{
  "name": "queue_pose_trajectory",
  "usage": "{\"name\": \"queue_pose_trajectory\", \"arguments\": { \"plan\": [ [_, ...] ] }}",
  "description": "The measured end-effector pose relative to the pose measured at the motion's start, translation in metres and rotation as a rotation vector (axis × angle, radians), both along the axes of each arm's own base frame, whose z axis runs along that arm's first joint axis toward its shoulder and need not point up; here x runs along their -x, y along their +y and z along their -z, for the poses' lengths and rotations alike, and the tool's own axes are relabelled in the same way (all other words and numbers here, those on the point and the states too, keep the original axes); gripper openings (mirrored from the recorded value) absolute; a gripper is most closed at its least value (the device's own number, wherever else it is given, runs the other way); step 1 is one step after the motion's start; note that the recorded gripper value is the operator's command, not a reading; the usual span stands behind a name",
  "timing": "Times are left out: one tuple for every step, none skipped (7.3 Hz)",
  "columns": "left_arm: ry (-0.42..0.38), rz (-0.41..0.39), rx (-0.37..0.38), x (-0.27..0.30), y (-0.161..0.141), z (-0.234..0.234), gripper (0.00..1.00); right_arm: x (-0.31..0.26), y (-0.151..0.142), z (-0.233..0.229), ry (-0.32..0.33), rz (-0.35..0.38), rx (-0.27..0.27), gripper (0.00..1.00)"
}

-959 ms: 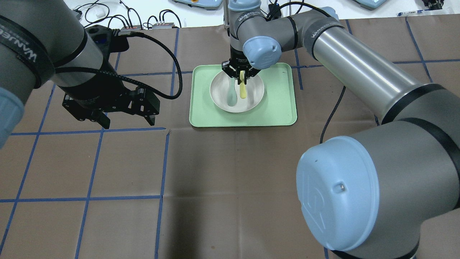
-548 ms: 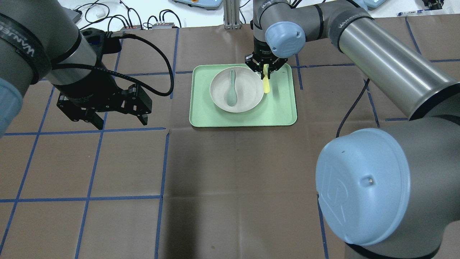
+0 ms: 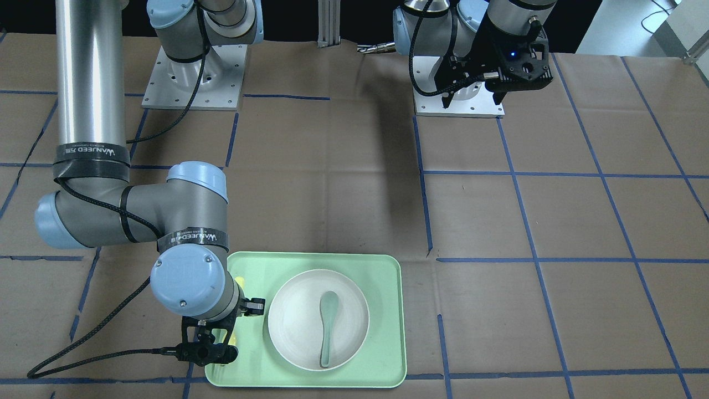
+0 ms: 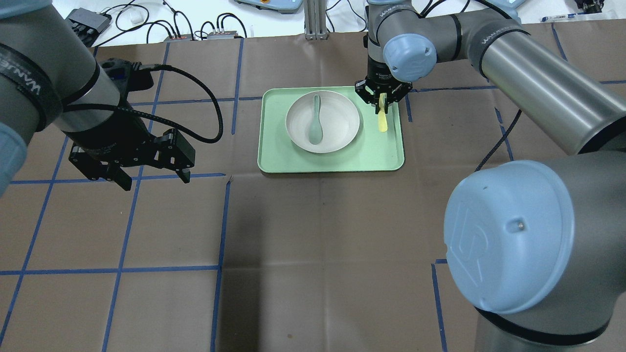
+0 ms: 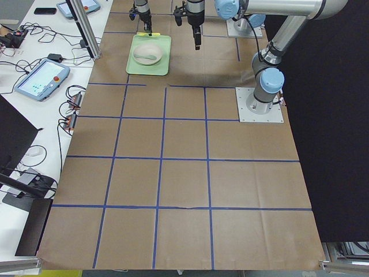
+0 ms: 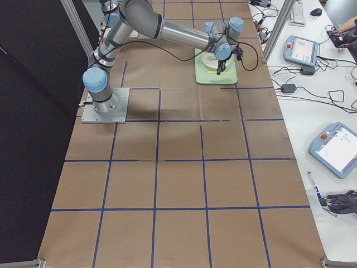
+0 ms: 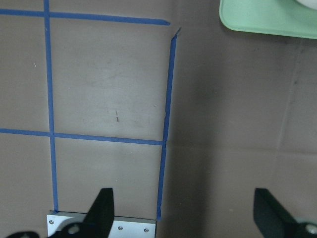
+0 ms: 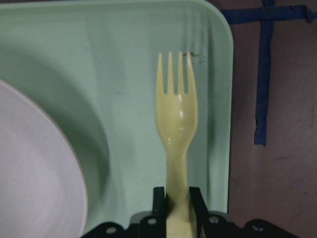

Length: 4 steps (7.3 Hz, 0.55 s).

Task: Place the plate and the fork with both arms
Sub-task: 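Lower the fork onto the tray and open the right gripper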

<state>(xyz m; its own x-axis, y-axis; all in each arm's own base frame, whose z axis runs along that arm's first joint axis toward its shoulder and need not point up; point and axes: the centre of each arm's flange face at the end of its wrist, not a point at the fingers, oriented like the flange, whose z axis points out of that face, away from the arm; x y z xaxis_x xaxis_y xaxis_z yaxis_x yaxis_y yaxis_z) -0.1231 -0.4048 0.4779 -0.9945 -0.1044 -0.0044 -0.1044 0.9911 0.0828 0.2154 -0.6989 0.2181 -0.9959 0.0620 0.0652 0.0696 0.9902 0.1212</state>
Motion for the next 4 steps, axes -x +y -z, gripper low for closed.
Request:
{"name": "queue_pose_trajectory", "arguments": {
  "plan": [
    [-0.005, -0.001, -0.001, -0.001, -0.001, 0.0, 1.0, 0.0, 0.0, 0.013, 0.0, 0.002, -0.018, 0.08],
    [-0.012, -0.002, -0.004, -0.001, -0.002, 0.001, 1.0, 0.0, -0.001, 0.02, 0.001, 0.002, -0.028, 0.34],
    [-0.016, -0.006, -0.008, -0.002, -0.004, 0.003, 1.0, 0.001, -0.001, 0.023, 0.004, 0.0, -0.032, 0.99],
    [-0.015, -0.009, -0.011, -0.002, -0.005, 0.004, 1.0, 0.003, -0.002, 0.023, 0.009, -0.003, -0.032, 1.0]
  ]
}}
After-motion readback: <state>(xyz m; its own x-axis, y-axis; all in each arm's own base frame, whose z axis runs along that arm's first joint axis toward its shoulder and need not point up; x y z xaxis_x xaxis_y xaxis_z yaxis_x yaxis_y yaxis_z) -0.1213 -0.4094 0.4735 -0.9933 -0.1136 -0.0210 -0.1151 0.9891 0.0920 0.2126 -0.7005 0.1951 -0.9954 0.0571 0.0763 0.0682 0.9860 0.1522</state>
